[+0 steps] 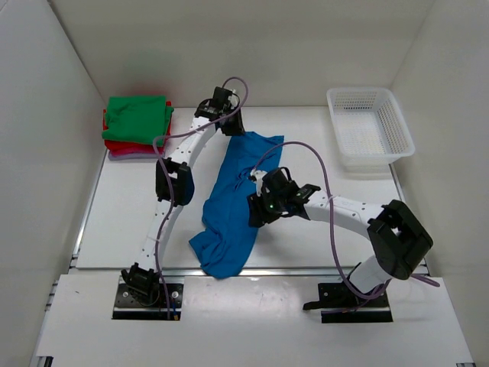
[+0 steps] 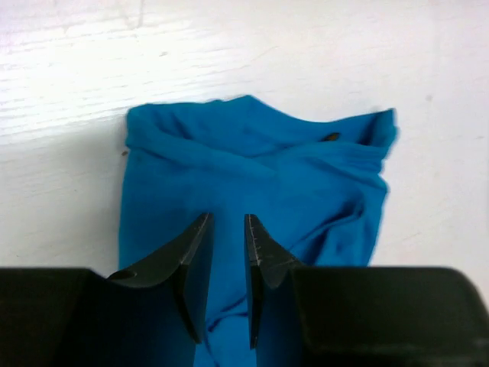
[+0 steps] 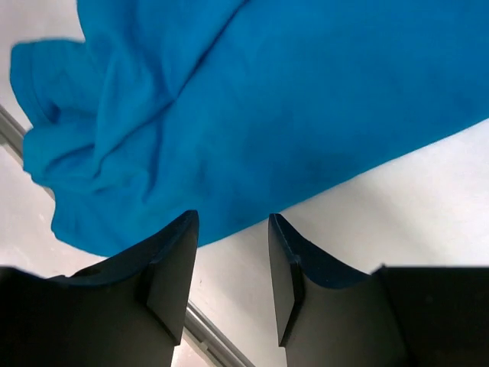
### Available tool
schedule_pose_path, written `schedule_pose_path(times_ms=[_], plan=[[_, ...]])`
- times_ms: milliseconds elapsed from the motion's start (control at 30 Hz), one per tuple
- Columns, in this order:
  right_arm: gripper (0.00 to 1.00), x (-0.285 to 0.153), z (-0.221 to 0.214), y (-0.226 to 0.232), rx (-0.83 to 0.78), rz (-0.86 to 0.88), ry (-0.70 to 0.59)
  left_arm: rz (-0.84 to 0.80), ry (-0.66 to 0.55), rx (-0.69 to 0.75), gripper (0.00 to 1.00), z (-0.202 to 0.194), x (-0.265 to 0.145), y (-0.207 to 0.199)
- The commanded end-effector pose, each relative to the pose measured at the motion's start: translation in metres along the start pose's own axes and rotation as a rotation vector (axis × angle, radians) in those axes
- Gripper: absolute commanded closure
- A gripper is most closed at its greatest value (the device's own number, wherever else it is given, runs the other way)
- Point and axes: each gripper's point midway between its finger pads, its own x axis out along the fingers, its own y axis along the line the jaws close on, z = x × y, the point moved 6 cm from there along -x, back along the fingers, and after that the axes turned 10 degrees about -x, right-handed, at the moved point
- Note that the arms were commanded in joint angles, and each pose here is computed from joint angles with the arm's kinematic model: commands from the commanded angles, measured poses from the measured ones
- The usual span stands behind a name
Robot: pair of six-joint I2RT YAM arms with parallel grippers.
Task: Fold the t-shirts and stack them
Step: Rotate the tshirt 90 degrees
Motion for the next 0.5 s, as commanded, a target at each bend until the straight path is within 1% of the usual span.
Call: schedule_pose_path(times_ms=[0, 67, 133, 267, 367, 433, 467], plan=[[0.6, 0.012, -0.003, 0.011, 0.006, 0.073, -0.04, 0.056, 0.056, -0.022, 0.66, -0.002, -0.012, 0.01], [0.6, 0.016, -0.012, 0.01, 0.014, 0.071, -0.014, 0.064, 0.095, -0.025, 0.66, -0.014, -0.001, 0.018], [0.6, 0.023, -0.021, 0.008, 0.026, 0.091, 0.013, 0.072, 0.102, -0.023, 0.67, -0.018, 0.006, 0.021], [0.58, 0.03, -0.031, 0.0, 0.027, 0.058, 0.069, 0.164, 0.134, -0.015, 0.66, -0.034, 0.016, 0.036], [0.58, 0.034, -0.039, -0.01, 0.044, -0.001, 0.121, 0.204, 0.144, -0.03, 0.66, -0.039, 0.02, 0.045], [0.59, 0.036, -0.047, -0.025, 0.057, -0.11, 0.17, 0.226, 0.13, -0.042, 0.66, -0.035, 0.02, 0.054], [0.58, 0.034, -0.05, -0.026, 0.062, -0.131, 0.196, 0.224, 0.113, -0.061, 0.66, -0.029, 0.018, 0.056]])
